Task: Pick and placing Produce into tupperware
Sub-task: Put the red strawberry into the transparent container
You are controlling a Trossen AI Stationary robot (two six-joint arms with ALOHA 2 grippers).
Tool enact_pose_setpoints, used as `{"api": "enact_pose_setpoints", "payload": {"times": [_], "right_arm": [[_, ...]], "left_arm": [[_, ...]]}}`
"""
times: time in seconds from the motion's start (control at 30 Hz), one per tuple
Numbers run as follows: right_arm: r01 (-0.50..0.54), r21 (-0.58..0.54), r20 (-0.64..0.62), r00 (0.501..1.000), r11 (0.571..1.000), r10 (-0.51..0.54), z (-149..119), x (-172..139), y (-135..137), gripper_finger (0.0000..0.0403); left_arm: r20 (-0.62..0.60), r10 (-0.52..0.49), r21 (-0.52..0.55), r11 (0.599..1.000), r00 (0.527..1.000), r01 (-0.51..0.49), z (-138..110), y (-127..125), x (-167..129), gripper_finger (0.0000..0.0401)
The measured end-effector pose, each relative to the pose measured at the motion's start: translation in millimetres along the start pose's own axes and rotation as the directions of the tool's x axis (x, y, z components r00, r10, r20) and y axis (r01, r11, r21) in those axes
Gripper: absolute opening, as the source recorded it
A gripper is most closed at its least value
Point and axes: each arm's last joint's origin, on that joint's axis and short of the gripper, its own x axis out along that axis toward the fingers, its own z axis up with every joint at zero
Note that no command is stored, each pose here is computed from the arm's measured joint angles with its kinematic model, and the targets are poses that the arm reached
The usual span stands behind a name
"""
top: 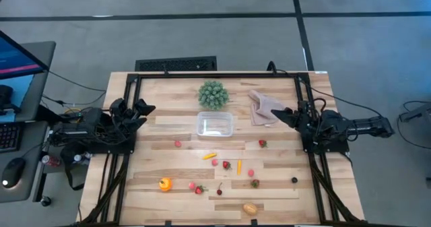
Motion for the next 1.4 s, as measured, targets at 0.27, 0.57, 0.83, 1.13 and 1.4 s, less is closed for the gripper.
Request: {"api": "enact_pose_setpoints", "payload": {"times": [0.27, 0.57, 0.83, 1.13, 1.4], "right_arm": [[0.037, 0.063, 0.070, 0.997, 0.997, -0.042, 4, 0, -2, 0.0305], [-0.003, 0.159, 0.036, 0.999, 0.987, -0.002, 3, 0, 0, 0.0305], [-0.118, 0.136, 0.119, 0.988, 0.984, 0.101, 12, 0, 10, 0.0305], [-0.149, 0.087, 0.101, 0.985, 0.985, 0.140, 20, 10, 25, 0.0305], [-0.269, -0.069, -0.053, 0.963, 0.961, 0.265, 39, 38, 77, 0.0305]], "left_arm": [[-0.014, -0.008, -0.089, 0.996, 1.000, 0.007, -1, 0, 0, 0.0344], [-0.051, 0.068, -0.052, 0.996, 0.996, -0.071, -6, 5, 0, 0.0344], [-0.068, 0.233, -0.046, 0.970, 0.970, -0.237, -12, 13, -2, 0.0344], [-0.057, 0.482, -0.091, 0.870, 0.875, -0.485, -21, 26, -8, 0.0344], [-0.229, 0.222, -0.226, 0.935, 0.948, -0.273, -24, 18, -5, 0.0344]]}}
